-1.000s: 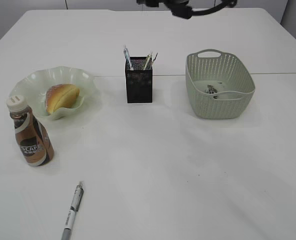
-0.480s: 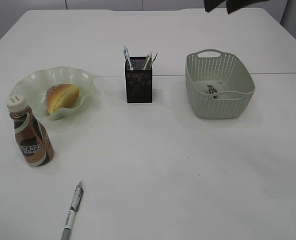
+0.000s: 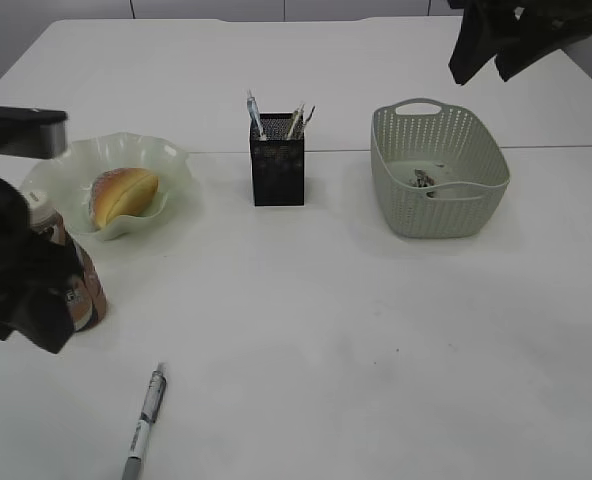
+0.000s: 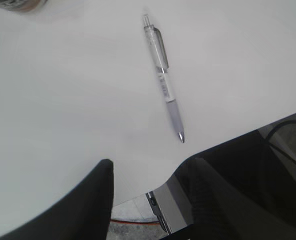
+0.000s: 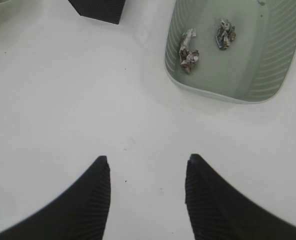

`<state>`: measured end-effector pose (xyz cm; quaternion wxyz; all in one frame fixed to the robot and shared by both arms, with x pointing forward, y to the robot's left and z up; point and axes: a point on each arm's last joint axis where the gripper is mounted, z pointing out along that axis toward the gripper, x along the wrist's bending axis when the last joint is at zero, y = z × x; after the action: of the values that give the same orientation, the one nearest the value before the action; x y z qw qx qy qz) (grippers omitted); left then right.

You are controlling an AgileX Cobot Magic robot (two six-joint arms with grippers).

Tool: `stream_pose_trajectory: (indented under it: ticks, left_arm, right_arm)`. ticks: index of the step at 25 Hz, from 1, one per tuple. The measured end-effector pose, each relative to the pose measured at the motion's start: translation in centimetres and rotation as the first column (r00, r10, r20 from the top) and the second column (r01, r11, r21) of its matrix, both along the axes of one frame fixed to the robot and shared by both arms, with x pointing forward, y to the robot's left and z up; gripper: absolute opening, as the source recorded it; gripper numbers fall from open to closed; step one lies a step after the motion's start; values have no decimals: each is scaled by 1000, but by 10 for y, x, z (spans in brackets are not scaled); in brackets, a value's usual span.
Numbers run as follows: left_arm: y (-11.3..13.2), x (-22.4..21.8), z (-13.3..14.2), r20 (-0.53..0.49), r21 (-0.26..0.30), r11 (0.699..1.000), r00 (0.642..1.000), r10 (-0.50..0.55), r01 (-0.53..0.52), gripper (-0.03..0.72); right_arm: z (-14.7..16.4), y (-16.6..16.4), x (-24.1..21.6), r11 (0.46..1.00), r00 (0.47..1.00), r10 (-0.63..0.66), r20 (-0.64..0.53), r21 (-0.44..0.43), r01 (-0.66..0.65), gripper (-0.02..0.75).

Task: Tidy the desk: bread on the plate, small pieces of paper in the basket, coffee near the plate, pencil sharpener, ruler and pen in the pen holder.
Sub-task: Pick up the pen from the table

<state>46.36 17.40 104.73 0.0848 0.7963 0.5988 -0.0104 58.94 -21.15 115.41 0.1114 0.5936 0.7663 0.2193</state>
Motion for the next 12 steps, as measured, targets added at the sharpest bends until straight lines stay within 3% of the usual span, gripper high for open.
stream_pose_trajectory:
  ticks: [7,12]
  left_arm:
    - [-31,35,-55,-95,29,991,986,137,-134,316]
    - [-43,43,-86,-181,10,981,964,193,-195,310]
  right_arm:
    - [0,-2,0,1000,1000,-23,-2,-4,23,364]
    - [0,-2,0,1000,1000,-27,-5,-3,27,364]
